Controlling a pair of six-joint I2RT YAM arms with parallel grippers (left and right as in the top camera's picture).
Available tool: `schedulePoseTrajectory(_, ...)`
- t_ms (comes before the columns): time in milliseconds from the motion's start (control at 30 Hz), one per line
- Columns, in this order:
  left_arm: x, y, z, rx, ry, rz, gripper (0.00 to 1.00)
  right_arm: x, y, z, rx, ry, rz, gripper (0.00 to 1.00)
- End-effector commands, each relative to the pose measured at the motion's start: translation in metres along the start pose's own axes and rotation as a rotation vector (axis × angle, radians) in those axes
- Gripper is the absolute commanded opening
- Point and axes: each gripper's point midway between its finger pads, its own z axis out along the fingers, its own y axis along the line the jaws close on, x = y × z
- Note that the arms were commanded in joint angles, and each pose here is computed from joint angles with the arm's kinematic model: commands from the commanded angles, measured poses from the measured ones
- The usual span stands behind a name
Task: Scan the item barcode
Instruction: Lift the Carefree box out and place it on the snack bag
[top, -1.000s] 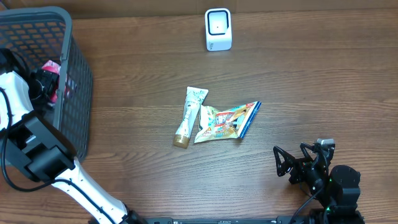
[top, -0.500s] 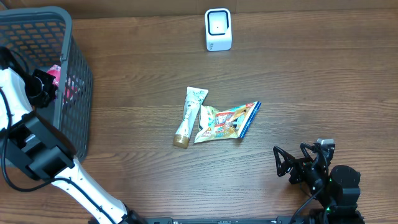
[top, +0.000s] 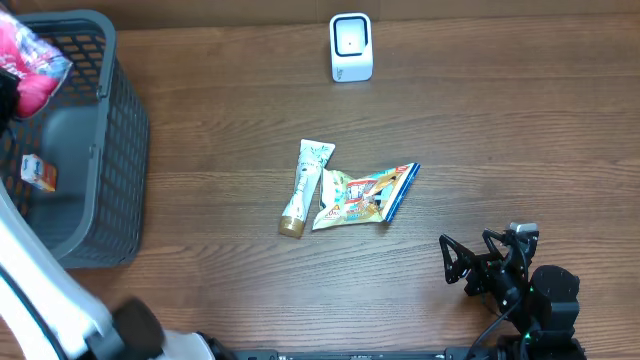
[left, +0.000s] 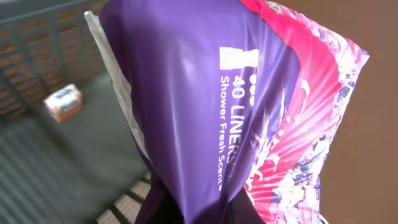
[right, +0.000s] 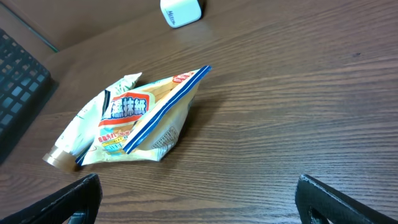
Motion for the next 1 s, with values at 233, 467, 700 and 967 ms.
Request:
schedulePoseTrajectory(233, 0.23, -0.128, 0.001, 0.22, 0.512, 0.561, 0.04, 0.004, -0.002, 0.0, 0.007, 0.013, 0.004, 1.0)
schedulePoseTrajectory(467, 0.396, -0.122, 0.062, 0.085, 0.812, 0.837, 0.04, 0.004, -0.002, 0.0, 0.007, 0.013, 0.004, 1.0)
schedulePoseTrajectory(700, 0.507, -0.114, 0.1, 0.028, 0.952, 0.939, 0.04, 0.004, -0.002, 0.0, 0.008, 0.013, 0.004, 1.0)
schedulePoseTrajectory(967, 0.58, -0.111, 0.085, 0.094, 1.107, 0.971, 0.04, 0.004, -0.002, 0.0, 0.008, 0.013, 0.004, 1.0)
